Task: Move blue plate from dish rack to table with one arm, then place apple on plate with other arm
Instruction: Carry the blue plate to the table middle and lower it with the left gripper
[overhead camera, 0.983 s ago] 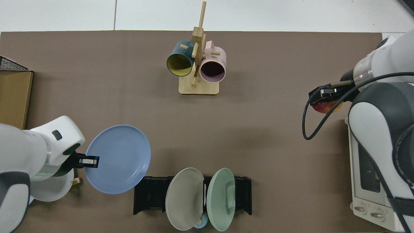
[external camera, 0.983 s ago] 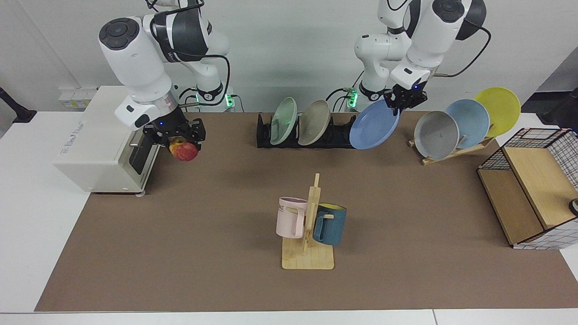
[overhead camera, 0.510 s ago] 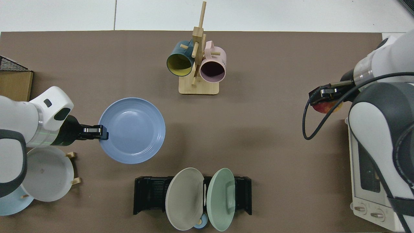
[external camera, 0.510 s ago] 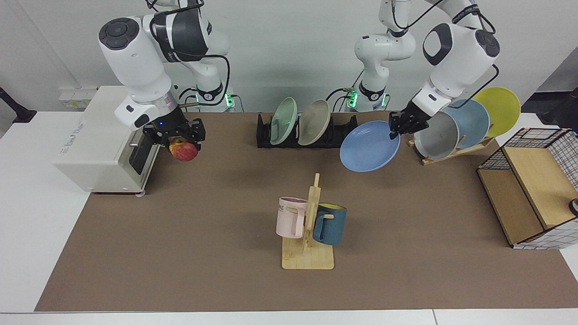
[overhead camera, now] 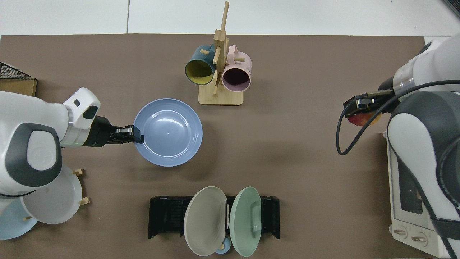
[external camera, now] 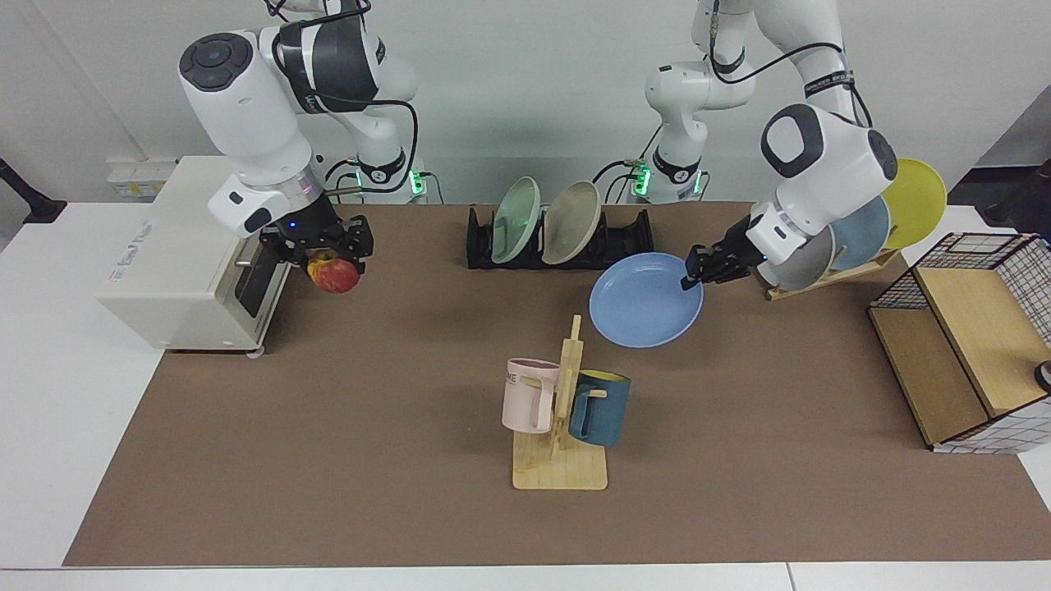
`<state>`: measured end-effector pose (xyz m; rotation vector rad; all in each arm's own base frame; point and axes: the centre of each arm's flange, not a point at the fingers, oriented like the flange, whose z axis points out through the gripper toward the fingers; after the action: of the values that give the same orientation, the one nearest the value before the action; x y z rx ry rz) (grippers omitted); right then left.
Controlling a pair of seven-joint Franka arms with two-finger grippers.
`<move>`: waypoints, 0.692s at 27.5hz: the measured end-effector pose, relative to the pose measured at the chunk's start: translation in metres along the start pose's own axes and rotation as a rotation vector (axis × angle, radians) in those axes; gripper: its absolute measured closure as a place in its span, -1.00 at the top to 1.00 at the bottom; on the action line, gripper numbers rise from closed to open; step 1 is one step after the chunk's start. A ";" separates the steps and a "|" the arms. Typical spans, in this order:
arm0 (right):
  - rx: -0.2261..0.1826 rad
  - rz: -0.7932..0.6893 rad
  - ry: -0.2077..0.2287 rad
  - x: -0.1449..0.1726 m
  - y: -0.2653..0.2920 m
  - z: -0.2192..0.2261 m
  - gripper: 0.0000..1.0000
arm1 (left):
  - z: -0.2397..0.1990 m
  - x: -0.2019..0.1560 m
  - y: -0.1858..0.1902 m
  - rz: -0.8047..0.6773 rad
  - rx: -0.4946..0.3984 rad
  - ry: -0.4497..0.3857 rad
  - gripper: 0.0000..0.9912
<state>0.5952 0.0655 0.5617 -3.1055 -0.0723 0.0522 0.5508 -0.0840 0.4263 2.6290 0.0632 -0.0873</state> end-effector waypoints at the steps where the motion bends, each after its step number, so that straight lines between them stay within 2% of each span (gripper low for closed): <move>1: 0.000 0.001 0.000 0.000 0.000 0.000 0.56 | 0.008 0.003 0.001 0.002 0.001 0.003 -0.83; 12: 0.000 0.002 -0.009 -0.001 0.001 0.004 0.56 | 0.074 0.009 0.023 0.103 0.016 -0.053 -0.83; 19: -0.001 -0.002 -0.027 -0.004 -0.003 0.012 0.56 | 0.105 0.001 0.049 0.166 0.063 -0.032 -0.83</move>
<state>0.5911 0.0688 0.5498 -3.1059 -0.0758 0.0947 0.5495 -0.1781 0.3588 2.6831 -0.1714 -0.0755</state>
